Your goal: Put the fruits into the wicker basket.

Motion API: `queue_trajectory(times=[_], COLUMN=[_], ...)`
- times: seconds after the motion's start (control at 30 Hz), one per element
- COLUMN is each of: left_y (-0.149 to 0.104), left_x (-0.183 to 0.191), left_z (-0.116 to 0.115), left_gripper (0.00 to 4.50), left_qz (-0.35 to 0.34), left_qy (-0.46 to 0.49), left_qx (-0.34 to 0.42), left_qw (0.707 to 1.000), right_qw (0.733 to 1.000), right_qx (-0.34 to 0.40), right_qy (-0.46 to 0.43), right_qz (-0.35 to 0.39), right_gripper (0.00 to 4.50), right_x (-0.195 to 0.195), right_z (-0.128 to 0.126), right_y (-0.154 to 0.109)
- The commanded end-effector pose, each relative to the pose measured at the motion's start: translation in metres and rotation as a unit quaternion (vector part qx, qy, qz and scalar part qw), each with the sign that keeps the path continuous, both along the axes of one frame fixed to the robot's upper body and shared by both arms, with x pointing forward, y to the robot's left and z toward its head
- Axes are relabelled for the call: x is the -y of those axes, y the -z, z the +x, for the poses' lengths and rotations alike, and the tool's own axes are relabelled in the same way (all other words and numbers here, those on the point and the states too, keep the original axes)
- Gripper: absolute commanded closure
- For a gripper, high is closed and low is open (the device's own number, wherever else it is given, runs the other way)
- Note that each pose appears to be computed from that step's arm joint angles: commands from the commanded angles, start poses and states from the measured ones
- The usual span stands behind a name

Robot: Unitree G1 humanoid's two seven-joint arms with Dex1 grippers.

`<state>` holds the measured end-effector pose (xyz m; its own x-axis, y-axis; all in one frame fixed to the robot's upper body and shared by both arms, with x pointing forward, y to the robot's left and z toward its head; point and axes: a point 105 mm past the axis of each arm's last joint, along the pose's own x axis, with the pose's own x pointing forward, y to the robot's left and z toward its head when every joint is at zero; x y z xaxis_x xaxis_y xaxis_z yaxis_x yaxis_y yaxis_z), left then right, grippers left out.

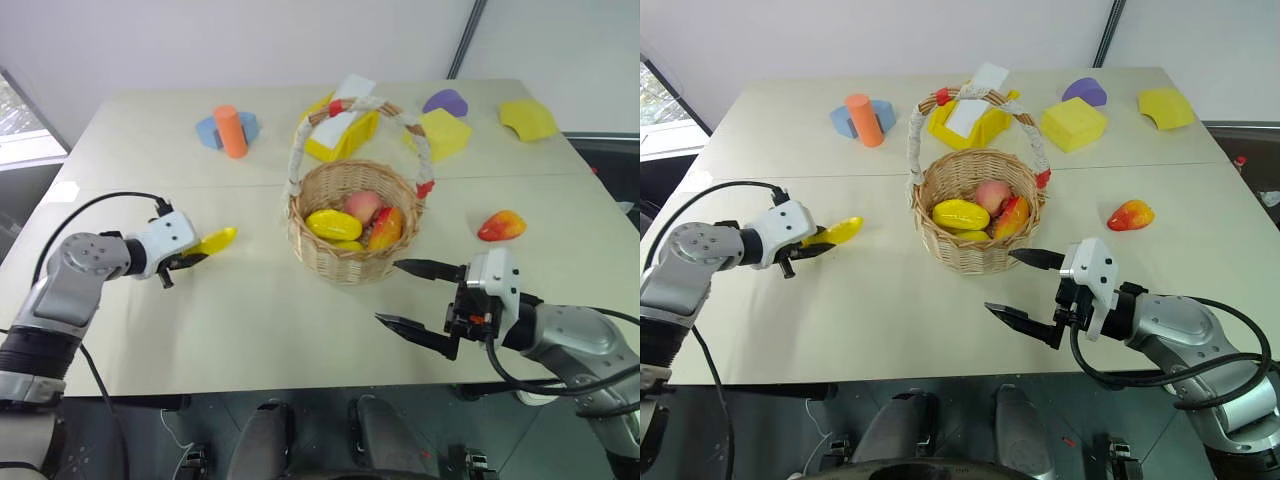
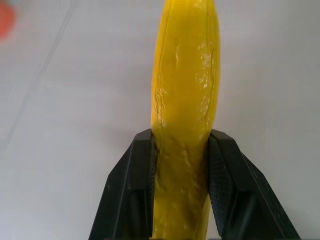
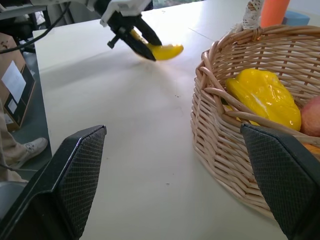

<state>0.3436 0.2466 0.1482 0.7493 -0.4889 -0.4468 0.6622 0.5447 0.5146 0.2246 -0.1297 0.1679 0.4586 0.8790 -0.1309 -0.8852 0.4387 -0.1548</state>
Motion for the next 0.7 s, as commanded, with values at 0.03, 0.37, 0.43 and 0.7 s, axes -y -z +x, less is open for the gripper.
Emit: queue_trajectory(times=[0.03,0.37,0.43,0.7], left_y=[-0.07,-0.101,-0.097,-0.082], left_x=[0.022,0.171,0.198,0.235], left_z=[-0.02,-0.048,-0.038,-0.011], left_gripper=[3.58,3.58,3.58,3.58], left_qz=[-0.12,-0.202,-0.189,-0.137], left_qy=[0.05,0.221,0.23,0.251], left_qx=[0.066,0.08,0.096,0.107], left_qw=[0.989,0.951,0.95,0.952], right_qw=[0.999,0.998,0.998,0.996], right_qx=[0.035,0.048,0.05,0.06], right_qy=[0.002,0.038,0.042,0.065], right_qz=[-0.004,-0.015,-0.019,-0.014], right_gripper=[0.0,0.0,0.0,0.0], right_x=[0.002,0.026,0.027,0.023], right_z=[0.0,0.016,0.017,0.012], right_y=[-0.015,-0.037,-0.038,-0.042])
